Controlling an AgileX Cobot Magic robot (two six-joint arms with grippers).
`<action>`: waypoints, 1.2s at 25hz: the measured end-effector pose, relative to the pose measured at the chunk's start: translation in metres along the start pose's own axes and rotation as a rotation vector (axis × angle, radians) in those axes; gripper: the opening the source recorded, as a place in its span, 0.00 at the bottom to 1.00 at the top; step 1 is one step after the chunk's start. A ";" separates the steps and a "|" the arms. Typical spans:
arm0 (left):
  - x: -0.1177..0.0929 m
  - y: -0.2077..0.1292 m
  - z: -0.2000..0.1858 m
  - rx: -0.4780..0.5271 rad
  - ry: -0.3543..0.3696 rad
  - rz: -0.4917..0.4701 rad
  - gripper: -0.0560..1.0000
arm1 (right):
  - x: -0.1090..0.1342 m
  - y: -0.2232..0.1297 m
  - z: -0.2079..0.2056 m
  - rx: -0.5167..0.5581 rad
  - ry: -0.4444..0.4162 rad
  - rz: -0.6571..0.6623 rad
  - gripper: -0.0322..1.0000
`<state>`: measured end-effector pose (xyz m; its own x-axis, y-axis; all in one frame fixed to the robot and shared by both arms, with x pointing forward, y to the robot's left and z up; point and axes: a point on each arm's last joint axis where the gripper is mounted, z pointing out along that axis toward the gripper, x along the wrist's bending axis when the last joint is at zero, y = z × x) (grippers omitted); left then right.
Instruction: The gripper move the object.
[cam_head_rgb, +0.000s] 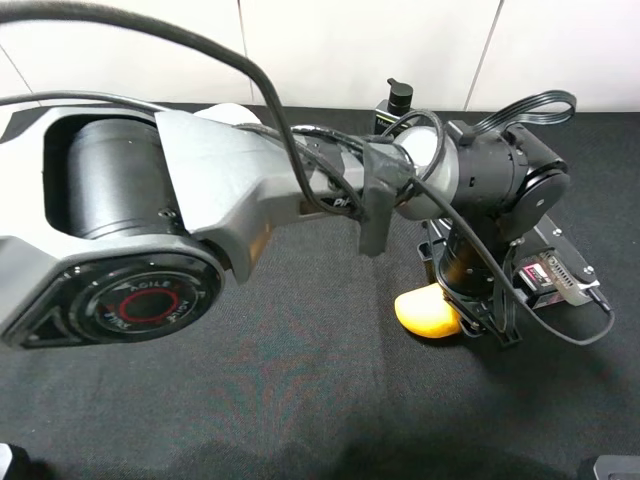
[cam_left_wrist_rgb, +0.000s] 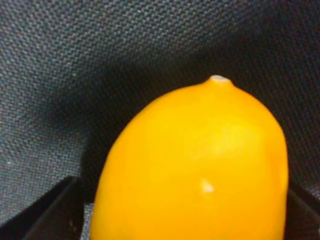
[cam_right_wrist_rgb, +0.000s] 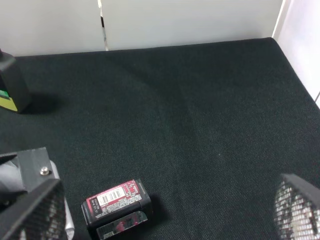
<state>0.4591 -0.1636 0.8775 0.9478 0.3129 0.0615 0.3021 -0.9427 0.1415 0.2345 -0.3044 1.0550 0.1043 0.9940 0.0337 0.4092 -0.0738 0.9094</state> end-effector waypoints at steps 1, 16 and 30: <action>0.000 0.001 -0.005 -0.009 0.003 0.000 0.77 | 0.000 0.000 0.000 0.000 0.000 0.000 0.64; 0.007 0.010 -0.065 -0.085 0.039 -0.002 0.77 | 0.000 0.000 0.000 0.000 0.001 0.000 0.64; 0.027 0.002 -0.141 -0.158 0.080 -0.039 0.77 | 0.000 0.000 0.000 0.000 0.001 0.000 0.64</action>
<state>0.4706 -0.1411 1.0186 0.9225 0.3632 0.1306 0.3127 -0.9016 0.2988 0.2345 -0.3043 1.0550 0.1038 0.9940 0.0344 0.4092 -0.0743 0.9094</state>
